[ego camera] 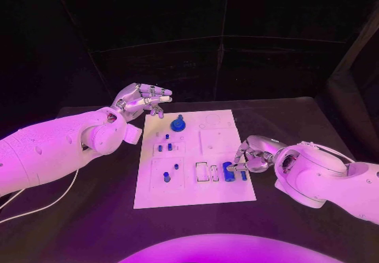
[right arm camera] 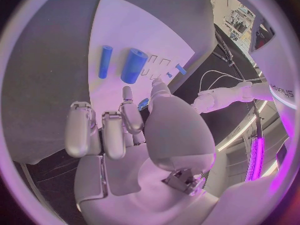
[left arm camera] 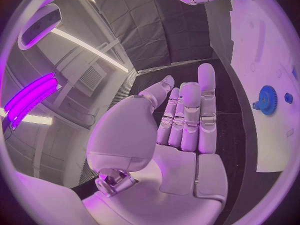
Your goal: Assemble the parts on the task board
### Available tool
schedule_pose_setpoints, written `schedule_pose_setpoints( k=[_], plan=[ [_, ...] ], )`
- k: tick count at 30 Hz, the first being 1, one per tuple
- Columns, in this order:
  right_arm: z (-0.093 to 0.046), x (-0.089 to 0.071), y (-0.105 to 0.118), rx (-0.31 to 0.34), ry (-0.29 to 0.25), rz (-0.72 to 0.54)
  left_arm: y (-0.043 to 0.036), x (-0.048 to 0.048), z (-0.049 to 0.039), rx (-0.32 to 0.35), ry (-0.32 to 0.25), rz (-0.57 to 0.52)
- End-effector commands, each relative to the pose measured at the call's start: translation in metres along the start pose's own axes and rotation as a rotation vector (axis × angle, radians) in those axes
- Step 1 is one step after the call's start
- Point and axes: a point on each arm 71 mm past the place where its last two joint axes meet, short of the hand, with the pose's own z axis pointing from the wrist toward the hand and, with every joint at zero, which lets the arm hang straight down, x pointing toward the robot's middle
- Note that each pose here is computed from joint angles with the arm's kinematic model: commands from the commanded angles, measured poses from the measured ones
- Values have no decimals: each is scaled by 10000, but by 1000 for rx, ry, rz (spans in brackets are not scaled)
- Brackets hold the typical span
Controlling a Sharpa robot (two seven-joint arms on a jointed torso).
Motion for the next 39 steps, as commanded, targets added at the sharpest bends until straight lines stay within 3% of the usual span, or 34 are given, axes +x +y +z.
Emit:
schedule_pose_setpoints(
  k=[1,24,39],
  plan=[
    [2,16,-3,45,-8,-49,-18,5,0,9,7,-9],
    [207,324,38,59,68,-99,-16,4,-3,7,10,-10],
    [226,341,64,56,11,-84,-13,3,-6,3,12,-11]
  ],
)
